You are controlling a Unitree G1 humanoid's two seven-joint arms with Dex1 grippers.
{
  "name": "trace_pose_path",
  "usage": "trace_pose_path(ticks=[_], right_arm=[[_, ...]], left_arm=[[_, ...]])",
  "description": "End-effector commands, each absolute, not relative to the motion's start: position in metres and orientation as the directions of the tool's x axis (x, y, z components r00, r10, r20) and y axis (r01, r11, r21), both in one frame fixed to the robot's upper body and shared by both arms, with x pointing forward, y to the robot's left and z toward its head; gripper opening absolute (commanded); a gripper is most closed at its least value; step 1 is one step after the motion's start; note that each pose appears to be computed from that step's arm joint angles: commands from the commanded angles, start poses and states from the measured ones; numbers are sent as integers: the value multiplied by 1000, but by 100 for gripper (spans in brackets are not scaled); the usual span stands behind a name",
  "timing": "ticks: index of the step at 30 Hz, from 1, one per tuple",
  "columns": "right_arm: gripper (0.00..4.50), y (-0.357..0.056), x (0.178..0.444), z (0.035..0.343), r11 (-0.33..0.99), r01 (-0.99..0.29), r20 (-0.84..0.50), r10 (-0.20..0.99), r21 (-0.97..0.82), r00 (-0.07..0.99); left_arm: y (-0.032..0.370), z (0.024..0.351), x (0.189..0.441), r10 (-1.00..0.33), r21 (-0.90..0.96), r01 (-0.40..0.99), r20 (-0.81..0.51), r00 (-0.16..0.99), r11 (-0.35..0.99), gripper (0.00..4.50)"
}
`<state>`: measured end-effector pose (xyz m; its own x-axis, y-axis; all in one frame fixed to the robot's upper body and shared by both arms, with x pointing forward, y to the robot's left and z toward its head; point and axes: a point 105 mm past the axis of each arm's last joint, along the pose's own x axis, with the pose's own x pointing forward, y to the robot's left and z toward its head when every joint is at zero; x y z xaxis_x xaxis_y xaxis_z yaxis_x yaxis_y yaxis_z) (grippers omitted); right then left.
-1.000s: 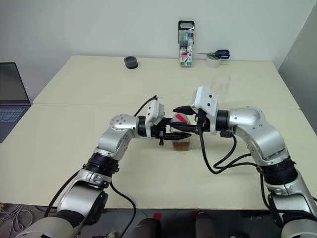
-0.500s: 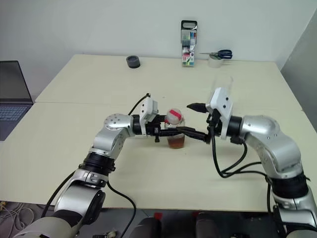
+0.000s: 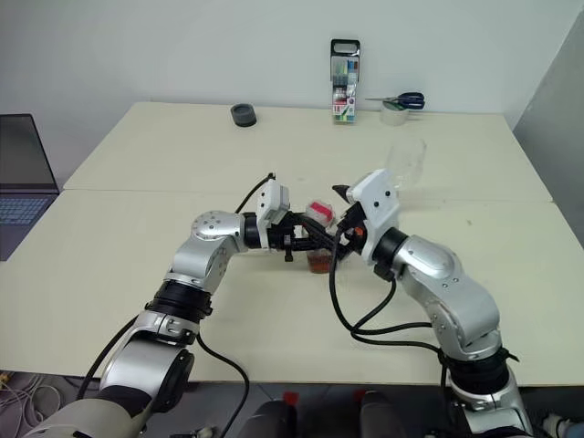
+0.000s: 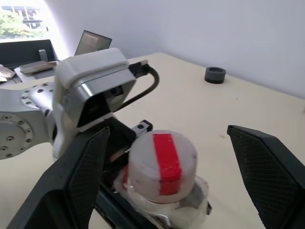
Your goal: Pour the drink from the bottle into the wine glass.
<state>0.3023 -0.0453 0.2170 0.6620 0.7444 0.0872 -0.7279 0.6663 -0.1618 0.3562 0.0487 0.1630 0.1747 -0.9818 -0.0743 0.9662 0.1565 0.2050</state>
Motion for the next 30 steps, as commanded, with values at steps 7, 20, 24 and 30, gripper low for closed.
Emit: trace_pose_path(ticks=[7, 20, 24, 30], right_arm=[[423, -41, 308, 221, 714, -680, 132, 700, -167, 702], [405, -38, 313, 225, 721, -676, 179, 693, -152, 699], [299, -36, 313, 225, 712, -686, 182, 702, -147, 689], [187, -29, 310, 220, 638, -751, 153, 770, -168, 620]], left_arm=[[47, 187, 360, -985, 282, 947, -33, 172, 156, 180], [48, 185, 359, -984, 279, 947, -33, 178, 162, 180], [48, 185, 359, -983, 278, 947, -34, 178, 162, 180], [48, 184, 356, -985, 278, 948, -37, 171, 154, 179]])
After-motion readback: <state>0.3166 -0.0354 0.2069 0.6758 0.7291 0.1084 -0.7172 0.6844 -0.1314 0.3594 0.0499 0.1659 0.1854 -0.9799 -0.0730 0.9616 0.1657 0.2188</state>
